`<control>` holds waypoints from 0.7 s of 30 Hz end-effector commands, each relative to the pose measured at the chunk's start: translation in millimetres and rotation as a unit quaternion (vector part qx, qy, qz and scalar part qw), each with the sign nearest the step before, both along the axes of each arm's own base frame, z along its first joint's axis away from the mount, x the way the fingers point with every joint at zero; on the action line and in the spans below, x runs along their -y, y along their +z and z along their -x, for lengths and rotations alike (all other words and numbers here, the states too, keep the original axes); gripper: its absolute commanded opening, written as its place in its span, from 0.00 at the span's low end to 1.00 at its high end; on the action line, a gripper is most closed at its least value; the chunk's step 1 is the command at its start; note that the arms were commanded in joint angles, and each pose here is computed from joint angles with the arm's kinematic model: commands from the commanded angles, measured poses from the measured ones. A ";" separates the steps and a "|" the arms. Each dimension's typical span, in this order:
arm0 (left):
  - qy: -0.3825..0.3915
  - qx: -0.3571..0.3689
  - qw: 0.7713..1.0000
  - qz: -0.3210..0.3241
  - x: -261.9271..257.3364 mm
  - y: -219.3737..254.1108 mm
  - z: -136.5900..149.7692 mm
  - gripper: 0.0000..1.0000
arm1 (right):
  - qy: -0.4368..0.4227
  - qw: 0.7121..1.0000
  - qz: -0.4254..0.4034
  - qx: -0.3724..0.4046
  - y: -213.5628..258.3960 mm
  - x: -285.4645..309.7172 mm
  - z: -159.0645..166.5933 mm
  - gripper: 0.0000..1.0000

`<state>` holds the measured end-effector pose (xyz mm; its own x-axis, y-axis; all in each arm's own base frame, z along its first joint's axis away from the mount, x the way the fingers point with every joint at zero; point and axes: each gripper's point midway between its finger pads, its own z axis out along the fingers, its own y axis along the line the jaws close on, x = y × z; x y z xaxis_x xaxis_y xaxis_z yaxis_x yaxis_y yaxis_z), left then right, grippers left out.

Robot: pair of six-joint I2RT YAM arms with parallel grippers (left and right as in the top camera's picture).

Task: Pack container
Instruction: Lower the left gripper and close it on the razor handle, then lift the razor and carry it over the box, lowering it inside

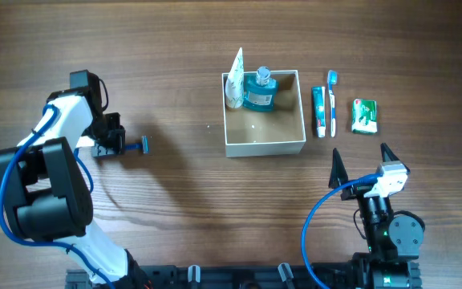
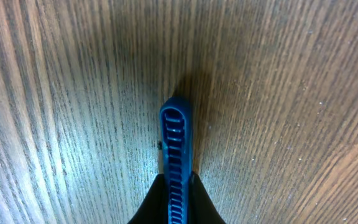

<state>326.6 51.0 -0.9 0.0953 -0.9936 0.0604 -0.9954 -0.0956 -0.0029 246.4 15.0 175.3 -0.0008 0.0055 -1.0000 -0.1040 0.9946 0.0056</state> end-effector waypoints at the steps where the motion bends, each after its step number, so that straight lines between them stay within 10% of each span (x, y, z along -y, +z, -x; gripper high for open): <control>1: -0.046 0.066 0.997 -0.007 -4.5 33.8 -26.4 0.04 | 0.008 1.000 0.001 0.005 1.7 -3.1 0.6 1.00; 10: -0.181 0.242 0.951 -0.063 16.8 156.4 -76.6 0.04 | 0.007 1.000 0.001 0.005 1.7 -3.0 0.6 1.00; 21: -0.440 0.471 0.760 -0.077 209.1 286.7 -94.6 0.04 | 0.008 1.000 0.002 0.005 1.7 -3.1 0.6 1.00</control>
